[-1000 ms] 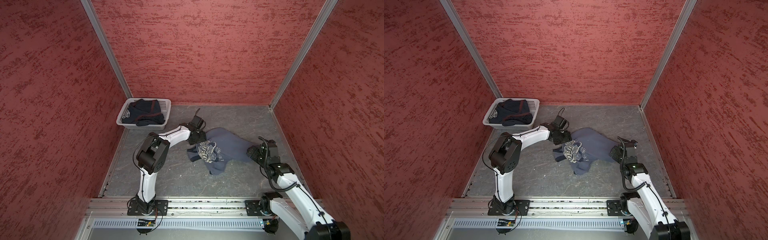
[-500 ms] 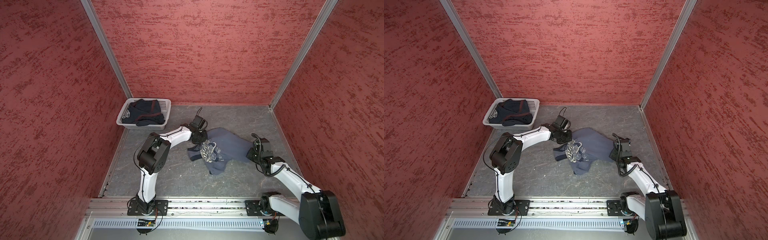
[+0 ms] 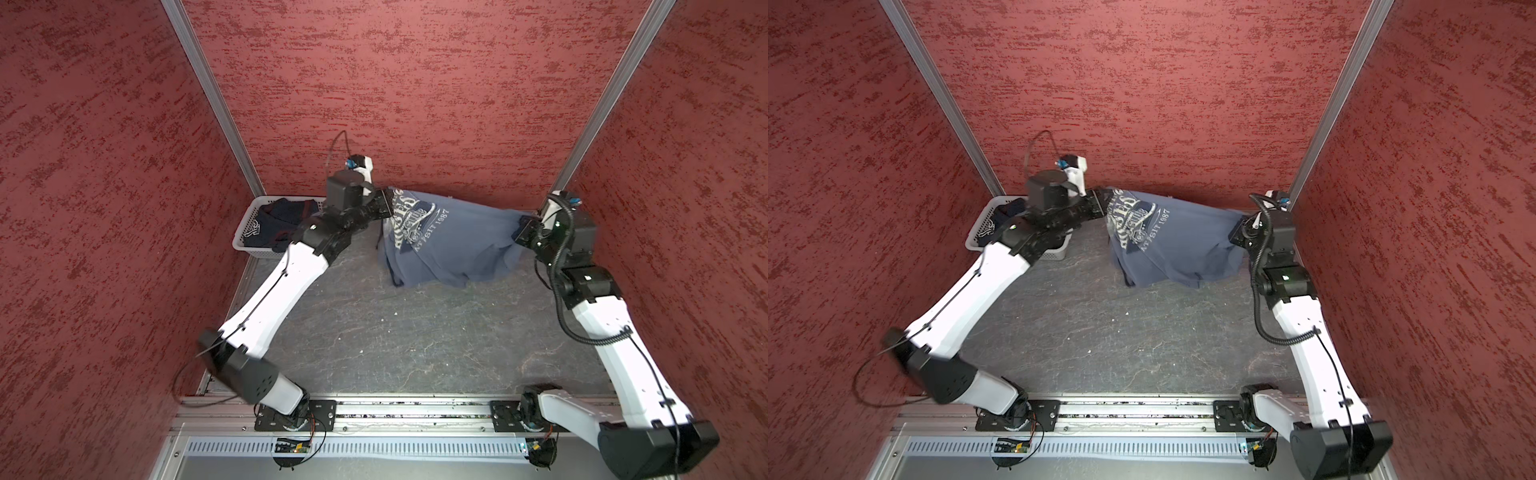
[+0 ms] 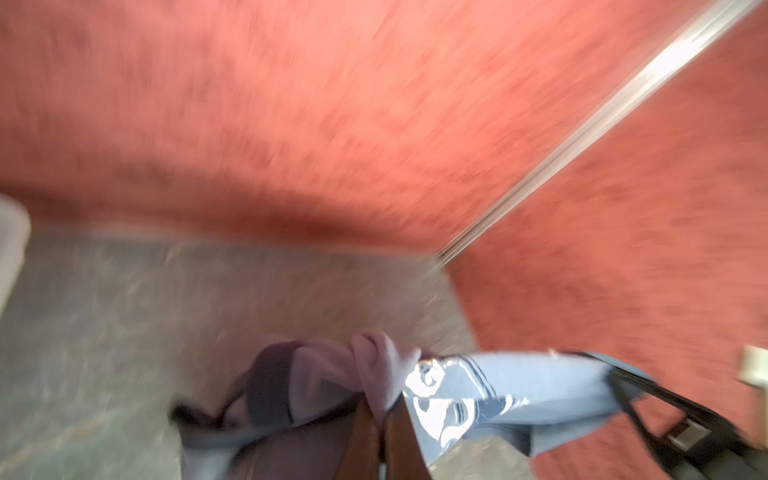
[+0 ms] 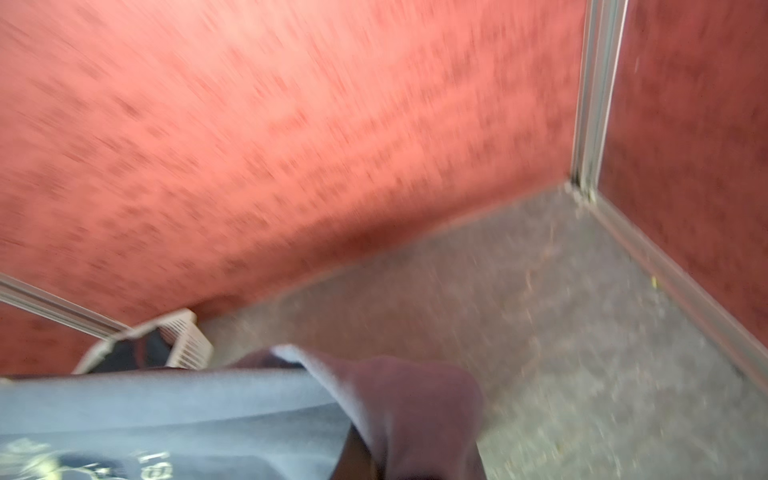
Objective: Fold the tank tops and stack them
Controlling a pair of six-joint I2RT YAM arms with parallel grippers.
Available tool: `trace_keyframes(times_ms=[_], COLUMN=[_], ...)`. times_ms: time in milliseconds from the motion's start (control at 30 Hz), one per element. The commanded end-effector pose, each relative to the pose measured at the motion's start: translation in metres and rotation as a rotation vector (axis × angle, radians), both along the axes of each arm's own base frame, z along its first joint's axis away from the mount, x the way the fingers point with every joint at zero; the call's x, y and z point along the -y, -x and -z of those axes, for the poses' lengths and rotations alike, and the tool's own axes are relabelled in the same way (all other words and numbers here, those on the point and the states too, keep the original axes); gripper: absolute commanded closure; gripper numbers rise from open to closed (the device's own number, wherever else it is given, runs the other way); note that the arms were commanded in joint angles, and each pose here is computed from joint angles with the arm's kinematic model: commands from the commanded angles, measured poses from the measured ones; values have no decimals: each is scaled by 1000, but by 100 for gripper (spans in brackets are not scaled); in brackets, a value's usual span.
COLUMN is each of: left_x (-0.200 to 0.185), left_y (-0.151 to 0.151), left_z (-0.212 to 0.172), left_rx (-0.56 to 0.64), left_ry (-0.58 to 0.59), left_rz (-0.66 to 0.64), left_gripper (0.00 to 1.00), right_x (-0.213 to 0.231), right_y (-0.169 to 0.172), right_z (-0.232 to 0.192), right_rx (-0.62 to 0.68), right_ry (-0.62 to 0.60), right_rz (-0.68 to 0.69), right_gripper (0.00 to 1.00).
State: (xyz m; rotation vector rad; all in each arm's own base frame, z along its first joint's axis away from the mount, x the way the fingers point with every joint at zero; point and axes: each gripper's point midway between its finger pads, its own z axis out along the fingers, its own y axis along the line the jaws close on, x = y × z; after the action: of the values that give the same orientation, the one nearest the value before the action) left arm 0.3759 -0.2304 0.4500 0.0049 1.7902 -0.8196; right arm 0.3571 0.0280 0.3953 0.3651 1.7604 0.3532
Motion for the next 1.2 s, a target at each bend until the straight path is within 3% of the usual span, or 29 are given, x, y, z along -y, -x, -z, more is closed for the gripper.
trace_keyframes(times_ms=[0,100,167,300,367,500,700,833,1067,1167], left_x=[5,-4,-5,-7,-25,-47,-39,1,84,102], left_y=[20,49,71,123,135,121,66,39,14,10], left_z=[61,144,206,312,338,340,321,321,344,358], left_rx=[-28,-173,-306,-579,-691,-793,-781,-788,-801,-810], left_ry=[-103,-137,-137,-232,-299,-295,-365,-386,-562,-649], left_rz=[-3,-25,5,54,-6,-74,-118,-37,100,108], left_gripper=[100,100,94,49,39,31,31,36,43,43], right_x=[-4,-24,-33,-40,-41,-41,-35,-33,-33,-32], right_y=[22,34,45,79,95,110,106,104,105,105], right_z=[5,56,107,223,263,297,294,293,295,292], right_rx=[4,-87,-192,-449,-552,-616,-600,-584,-575,-565], right_ry=[-37,-116,-164,-258,-306,-366,-355,-341,-343,-341], right_rz=[-32,-131,-172,-170,-153,-123,-88,-81,-84,-78], right_gripper=[100,100,100,99,99,96,94,93,92,92])
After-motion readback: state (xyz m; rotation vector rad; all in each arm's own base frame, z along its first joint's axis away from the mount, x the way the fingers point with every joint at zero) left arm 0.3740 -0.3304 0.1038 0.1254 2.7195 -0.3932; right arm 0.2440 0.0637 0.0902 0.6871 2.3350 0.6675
